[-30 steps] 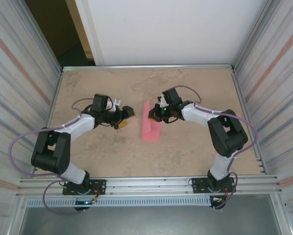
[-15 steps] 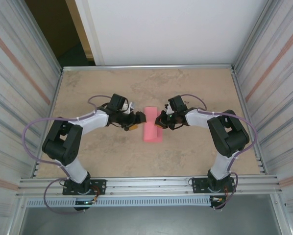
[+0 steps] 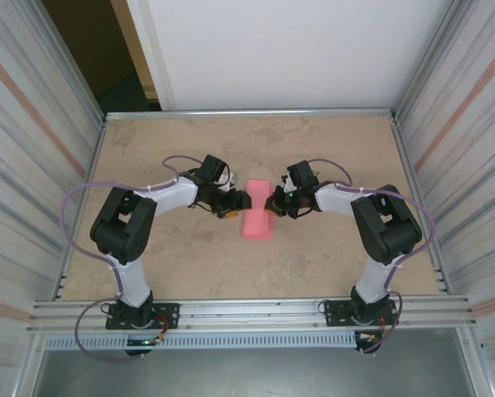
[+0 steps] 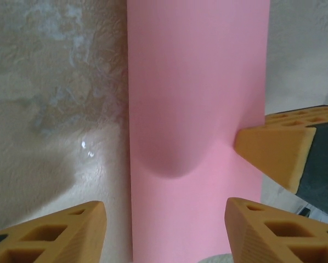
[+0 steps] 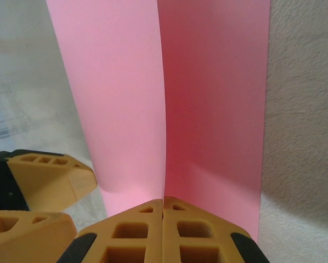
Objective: Fold a paper plane with a square sheet of paper (pick it up from the middle)
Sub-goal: First fold in half a square sheet of paper at the center of the table.
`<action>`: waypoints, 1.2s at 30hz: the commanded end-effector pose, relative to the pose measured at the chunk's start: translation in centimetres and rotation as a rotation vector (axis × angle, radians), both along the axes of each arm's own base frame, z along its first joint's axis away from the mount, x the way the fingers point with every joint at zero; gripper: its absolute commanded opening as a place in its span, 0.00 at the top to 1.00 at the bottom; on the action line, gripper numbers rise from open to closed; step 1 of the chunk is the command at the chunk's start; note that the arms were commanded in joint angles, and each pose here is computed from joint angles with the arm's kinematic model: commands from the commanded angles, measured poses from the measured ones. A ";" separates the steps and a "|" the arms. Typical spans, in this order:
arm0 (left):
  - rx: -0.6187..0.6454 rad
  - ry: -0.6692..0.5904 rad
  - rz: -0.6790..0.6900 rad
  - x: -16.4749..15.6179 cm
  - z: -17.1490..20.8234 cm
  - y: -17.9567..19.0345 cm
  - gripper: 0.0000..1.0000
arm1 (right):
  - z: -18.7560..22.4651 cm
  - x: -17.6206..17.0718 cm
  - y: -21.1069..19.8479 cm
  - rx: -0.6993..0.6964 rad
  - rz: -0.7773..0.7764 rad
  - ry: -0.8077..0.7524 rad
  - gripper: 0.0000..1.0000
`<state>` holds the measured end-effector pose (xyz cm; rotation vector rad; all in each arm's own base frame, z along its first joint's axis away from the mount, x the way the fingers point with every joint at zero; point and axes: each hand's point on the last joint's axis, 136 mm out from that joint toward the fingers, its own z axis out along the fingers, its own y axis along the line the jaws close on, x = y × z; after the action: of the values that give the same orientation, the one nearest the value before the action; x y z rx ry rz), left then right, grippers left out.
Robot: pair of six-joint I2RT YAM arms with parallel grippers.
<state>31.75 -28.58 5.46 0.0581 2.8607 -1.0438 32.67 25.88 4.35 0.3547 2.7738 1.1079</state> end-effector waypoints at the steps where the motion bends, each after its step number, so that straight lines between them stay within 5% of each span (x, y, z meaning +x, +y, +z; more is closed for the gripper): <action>1: 0.020 -0.013 -0.034 0.3 0.0 -0.7 0.41 | -0.4 0.2 0.0 -0.009 0.022 0.005 1.00; 13: 0.138 0.023 -0.055 0.4 -2.5 -0.8 0.51 | -0.5 0.5 0.3 0.016 0.028 0.015 0.99; 23: 0.277 0.076 -0.058 -0.5 -6.2 0.7 0.64 | 1.9 0.9 -3.9 -0.050 -0.081 -0.060 0.67; 36: 0.476 0.109 -0.203 -2.1 -10.0 1.3 0.60 | 1.8 -0.7 -7.6 -0.145 -0.184 -0.091 0.65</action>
<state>32.26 -29.59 1.91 0.2288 3.0505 -0.6658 32.40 19.61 6.32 0.4812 2.6630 0.9177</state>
